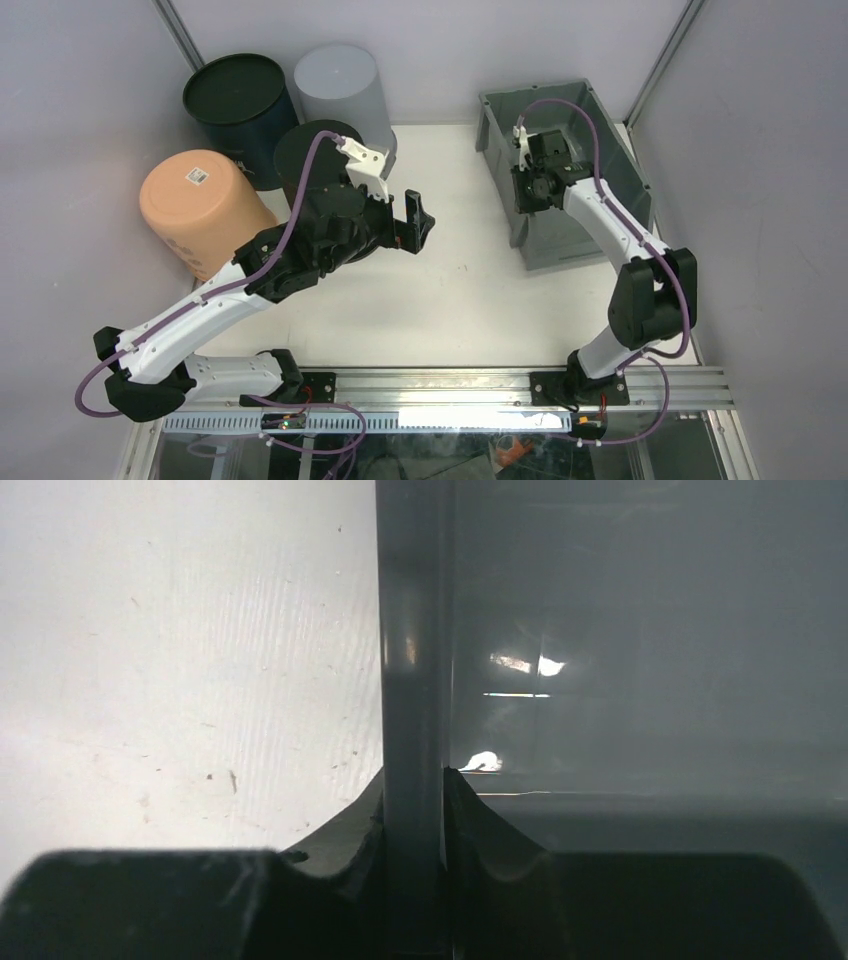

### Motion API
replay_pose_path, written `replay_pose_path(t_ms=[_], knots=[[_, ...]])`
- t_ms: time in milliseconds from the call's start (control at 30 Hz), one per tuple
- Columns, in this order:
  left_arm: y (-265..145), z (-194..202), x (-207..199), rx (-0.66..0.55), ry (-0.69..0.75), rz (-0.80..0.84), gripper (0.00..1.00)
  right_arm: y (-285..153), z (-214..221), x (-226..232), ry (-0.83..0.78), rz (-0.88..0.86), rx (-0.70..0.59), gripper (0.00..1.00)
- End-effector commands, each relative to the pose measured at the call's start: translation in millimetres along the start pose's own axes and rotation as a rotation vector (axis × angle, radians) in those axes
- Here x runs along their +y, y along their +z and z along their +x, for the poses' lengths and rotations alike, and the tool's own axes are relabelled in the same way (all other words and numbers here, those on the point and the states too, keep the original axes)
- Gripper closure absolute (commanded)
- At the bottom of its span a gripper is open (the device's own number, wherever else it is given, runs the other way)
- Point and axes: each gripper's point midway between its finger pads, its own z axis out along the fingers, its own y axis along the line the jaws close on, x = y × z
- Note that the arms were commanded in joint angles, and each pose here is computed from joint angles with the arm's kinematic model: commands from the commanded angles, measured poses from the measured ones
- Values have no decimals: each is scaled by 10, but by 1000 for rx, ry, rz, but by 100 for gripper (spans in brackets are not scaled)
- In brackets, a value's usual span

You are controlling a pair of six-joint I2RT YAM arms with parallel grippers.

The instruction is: Turn the large container upside down

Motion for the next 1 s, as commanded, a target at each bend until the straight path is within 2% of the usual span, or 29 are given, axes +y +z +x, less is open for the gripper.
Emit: replay_pose_path(t_ms=[0,133,233,400,533,600,633,733,800,967], knots=[[-8,-106,-62,-35,-22,34,1,-535,-422,202,83,-113,-197,100],[15,-107,-64,-33,-20,30,1,-835,-573,437,122,-245,-269,100],[23,-131,-74,-37,-32,28,1,-1115,-711,741,168,-427,-327,100],[17,-195,-106,-40,-70,35,1,-1707,-971,1278,333,-823,-422,100],[-55,-305,-68,-78,-83,21,1,-2123,-1167,1432,473,-1053,-531,100],[-90,-351,-41,-97,-85,12,1,-2193,-1212,1446,429,-1102,-631,100],[-97,-360,-29,-101,-82,8,1,-2291,-1234,1478,562,-1188,-583,100],[-111,-379,-15,-108,-84,1,1,-2417,-1264,1499,595,-1288,-642,100],[-115,-376,-20,-108,-86,5,1,-2471,-1271,1467,671,-1353,-651,100],[-110,-363,-17,-105,-88,3,1,-2494,-1259,1426,815,-1463,-621,100]])
